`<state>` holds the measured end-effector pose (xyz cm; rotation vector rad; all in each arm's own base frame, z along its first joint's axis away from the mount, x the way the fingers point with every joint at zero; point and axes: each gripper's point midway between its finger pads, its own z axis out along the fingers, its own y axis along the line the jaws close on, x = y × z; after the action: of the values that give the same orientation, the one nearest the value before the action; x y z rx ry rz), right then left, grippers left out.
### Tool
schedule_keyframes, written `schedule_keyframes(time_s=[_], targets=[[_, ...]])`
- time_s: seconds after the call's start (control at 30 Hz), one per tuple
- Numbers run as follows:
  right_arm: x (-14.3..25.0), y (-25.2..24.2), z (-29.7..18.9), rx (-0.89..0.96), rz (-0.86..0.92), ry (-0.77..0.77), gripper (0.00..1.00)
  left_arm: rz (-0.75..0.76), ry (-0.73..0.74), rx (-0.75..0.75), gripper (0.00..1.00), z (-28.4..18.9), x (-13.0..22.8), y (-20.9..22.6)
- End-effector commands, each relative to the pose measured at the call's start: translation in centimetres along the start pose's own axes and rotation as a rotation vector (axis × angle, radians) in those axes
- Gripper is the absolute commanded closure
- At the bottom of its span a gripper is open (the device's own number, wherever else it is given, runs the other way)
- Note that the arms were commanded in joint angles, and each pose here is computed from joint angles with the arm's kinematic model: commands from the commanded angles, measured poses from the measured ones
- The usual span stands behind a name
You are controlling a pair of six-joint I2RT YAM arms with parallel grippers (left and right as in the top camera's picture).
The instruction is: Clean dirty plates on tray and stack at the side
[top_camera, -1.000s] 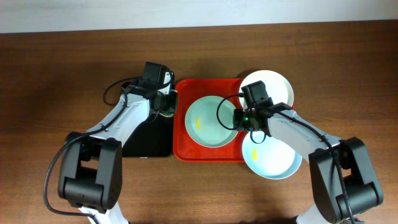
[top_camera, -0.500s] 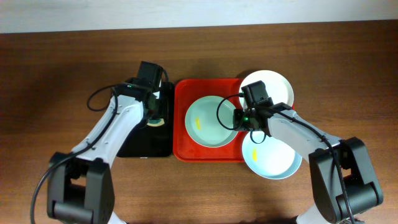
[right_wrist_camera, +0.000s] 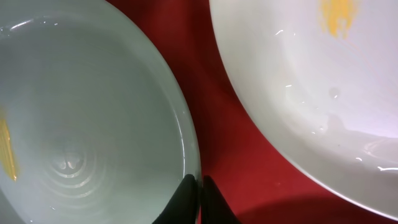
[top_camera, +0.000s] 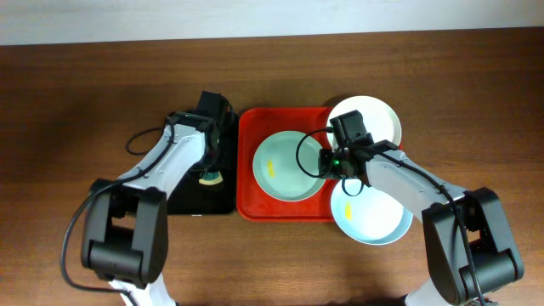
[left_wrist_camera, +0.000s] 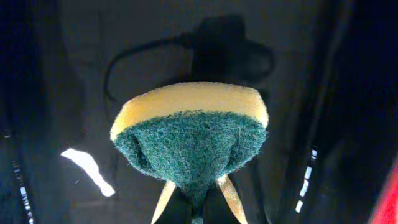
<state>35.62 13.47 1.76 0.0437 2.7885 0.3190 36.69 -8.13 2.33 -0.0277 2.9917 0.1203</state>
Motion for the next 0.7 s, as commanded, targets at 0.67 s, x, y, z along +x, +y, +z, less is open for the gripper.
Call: schedule_keyframes(time_s=[0.67], targets=[[-0.8,0.2,-0.2,-0.001,0.007,-0.017,0.87,-0.018,0.036,-0.03,1.0,4.6,1.9,0.6]])
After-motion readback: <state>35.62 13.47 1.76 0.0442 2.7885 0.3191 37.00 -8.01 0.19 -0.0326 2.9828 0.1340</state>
